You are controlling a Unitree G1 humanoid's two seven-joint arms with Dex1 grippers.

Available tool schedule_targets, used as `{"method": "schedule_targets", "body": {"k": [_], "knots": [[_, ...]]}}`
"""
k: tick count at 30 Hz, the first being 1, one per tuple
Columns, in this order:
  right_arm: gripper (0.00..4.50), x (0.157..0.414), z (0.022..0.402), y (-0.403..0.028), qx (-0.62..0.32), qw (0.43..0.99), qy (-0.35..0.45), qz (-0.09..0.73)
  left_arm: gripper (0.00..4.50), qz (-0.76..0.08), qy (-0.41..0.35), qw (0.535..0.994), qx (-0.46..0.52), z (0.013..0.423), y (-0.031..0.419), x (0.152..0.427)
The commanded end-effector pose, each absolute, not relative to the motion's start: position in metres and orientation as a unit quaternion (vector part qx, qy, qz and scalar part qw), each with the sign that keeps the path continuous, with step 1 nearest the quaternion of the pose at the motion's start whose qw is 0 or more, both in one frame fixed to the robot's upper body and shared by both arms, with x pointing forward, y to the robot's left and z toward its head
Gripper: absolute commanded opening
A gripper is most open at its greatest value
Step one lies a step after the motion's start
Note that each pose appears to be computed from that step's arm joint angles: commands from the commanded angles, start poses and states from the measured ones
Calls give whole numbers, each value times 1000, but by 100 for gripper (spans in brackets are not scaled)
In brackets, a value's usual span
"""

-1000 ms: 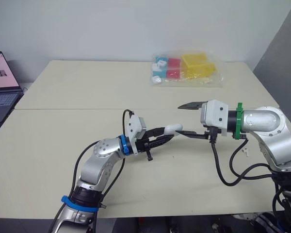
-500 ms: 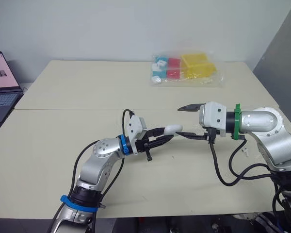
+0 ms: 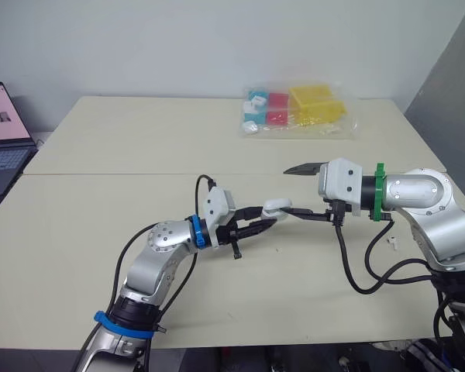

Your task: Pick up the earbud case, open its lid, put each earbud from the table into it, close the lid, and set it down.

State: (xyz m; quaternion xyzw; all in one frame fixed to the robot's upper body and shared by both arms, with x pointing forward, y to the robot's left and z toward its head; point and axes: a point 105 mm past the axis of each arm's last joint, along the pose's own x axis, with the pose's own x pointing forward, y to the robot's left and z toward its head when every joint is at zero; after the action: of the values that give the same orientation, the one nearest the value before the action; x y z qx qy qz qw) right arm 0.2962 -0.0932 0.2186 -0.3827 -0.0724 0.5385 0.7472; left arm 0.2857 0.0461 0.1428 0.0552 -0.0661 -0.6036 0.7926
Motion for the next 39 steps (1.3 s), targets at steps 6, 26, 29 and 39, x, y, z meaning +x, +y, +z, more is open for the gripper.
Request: {"method": "schedule_targets", "body": {"k": [6,26,29,39], "knots": [[363,291,236,-99,-390,745,-90,534,78,-611,-95,783,70,154,43,282],[363,271,214,-239,-219,930,157,251,78,-615,-106,777,81,152,51,263],[363,273,202,-251,-200,941,184,200,78,-624,-110,769,84,152,50,260],[363,278,141,-277,-101,948,262,151,78,-621,-120,770,81,155,42,264]]}}
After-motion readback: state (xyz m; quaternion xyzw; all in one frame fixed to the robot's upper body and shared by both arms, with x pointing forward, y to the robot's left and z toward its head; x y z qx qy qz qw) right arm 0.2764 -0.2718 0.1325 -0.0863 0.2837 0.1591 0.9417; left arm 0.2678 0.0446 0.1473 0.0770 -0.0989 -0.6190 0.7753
